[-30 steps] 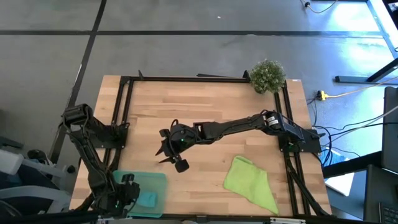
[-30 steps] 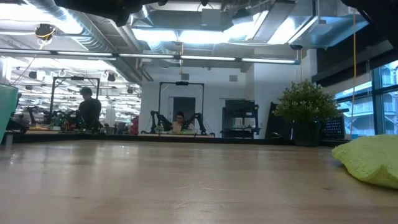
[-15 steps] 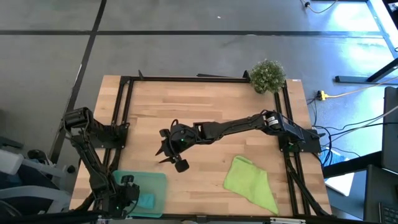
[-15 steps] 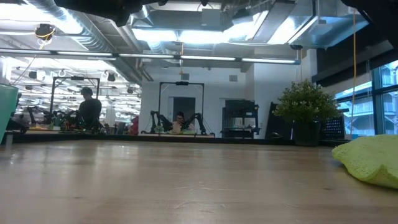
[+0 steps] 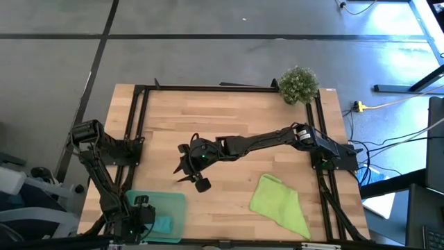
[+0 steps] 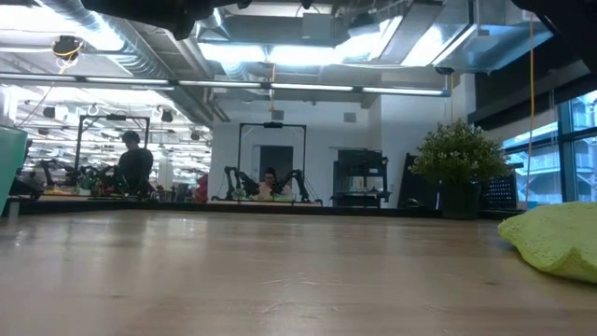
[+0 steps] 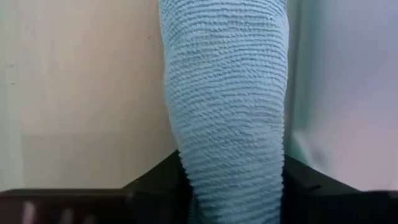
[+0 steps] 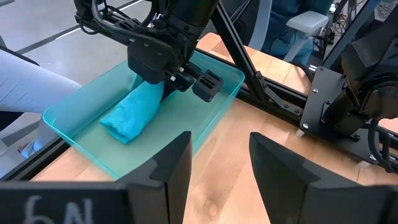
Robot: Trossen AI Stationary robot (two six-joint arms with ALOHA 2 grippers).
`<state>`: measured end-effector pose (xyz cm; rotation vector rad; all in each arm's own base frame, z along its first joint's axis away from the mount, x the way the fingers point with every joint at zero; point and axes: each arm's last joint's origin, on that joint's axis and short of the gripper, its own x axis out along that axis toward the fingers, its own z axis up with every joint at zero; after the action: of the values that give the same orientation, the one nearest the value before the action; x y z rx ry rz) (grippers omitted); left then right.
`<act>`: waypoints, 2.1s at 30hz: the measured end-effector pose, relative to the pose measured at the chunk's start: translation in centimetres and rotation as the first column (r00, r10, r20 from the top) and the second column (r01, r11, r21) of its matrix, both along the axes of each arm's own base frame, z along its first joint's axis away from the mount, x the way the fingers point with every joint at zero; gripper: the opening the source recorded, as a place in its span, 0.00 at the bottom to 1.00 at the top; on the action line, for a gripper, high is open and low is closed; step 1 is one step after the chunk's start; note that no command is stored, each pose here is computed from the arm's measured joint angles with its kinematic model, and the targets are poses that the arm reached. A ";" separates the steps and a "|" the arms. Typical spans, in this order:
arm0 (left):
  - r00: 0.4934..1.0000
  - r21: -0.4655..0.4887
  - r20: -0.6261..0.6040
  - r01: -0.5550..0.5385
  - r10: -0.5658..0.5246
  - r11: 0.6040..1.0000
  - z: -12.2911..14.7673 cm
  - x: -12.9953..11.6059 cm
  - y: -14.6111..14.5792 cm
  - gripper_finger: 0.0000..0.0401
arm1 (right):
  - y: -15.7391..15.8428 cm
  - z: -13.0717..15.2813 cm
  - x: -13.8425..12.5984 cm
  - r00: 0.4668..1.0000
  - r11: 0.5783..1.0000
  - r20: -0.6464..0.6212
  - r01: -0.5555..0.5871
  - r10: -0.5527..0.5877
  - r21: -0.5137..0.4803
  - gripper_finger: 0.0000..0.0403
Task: Roll microfiber towels into tight, uniform cylinder then place into a basket
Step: Put the rolled teal blue microfiber towel into the bin, then fold the yellow green microfiber towel
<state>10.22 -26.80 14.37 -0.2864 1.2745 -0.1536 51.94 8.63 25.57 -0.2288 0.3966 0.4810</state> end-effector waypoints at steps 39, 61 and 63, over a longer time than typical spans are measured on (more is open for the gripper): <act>0.994 -0.033 0.108 -0.015 0.018 0.999 5.3 -0.5 2.9 0.92 | 0.0 0.0 0.0 1.000 1.000 0.000 0.001 -0.001 0.000 0.40; 0.979 0.106 0.195 -0.080 0.058 0.991 6.2 2.3 6.0 0.92 | 0.2 0.1 0.0 0.999 0.997 -0.028 0.034 -0.032 0.073 0.40; 0.979 0.107 0.195 -0.088 0.066 0.990 6.2 2.5 6.2 0.92 | 0.3 0.1 0.0 0.998 0.993 -0.039 0.050 -0.046 0.109 0.40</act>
<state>12.68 -20.65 20.57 -0.2167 1.0757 -0.0394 51.95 8.98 25.71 -0.1034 0.4095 0.4586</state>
